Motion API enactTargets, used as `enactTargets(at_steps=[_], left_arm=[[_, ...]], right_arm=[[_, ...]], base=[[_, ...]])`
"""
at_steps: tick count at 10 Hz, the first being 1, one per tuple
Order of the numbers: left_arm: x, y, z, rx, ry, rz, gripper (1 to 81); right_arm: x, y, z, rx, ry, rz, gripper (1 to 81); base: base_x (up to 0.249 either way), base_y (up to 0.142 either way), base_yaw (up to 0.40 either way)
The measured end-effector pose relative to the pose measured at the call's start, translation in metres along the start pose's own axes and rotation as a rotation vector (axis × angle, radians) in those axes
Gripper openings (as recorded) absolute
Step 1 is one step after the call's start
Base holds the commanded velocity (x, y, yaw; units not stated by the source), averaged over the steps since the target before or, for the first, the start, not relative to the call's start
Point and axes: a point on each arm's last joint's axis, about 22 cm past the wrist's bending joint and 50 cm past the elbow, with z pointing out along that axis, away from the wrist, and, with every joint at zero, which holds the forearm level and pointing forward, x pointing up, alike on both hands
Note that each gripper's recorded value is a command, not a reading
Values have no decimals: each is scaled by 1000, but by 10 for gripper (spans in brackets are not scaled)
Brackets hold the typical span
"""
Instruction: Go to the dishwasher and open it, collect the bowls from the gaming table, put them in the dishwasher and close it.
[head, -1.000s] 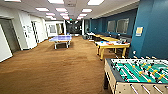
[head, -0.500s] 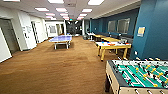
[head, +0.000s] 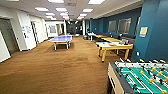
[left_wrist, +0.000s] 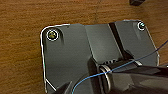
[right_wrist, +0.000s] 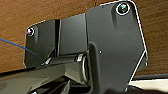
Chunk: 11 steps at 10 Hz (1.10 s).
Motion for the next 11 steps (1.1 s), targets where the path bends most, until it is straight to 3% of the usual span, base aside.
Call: enactTargets(at_steps=[4,6,7,8,9,10,11], left_arm=[[0,0,0,0,0,0,811],[-12,3,-1,-2,-14,-4,811],[-1,0,0,0,-8,-1,811],[21,-2,2,0,25,5,811],[13,-1,1,0,23,4,811],[-13,2,-1,-1,-14,-4,811],[-19,1,-2,1,-30,-6,811]], right_arm=[[0,-2,0,3,0,0,811],[-8,-1,0,1,-10,2,811],[5,-3,1,2,-1,-1,811],[25,-4,1,6,32,-7,811],[16,-4,1,6,29,-5,811],[-12,1,0,-2,-16,1,811],[-16,1,0,-2,-26,2,811]], base=[[194,0,0],[194,0,0],[194,0,0],[194,0,0],[194,0,0],[195,0,0],[195,0,0]])
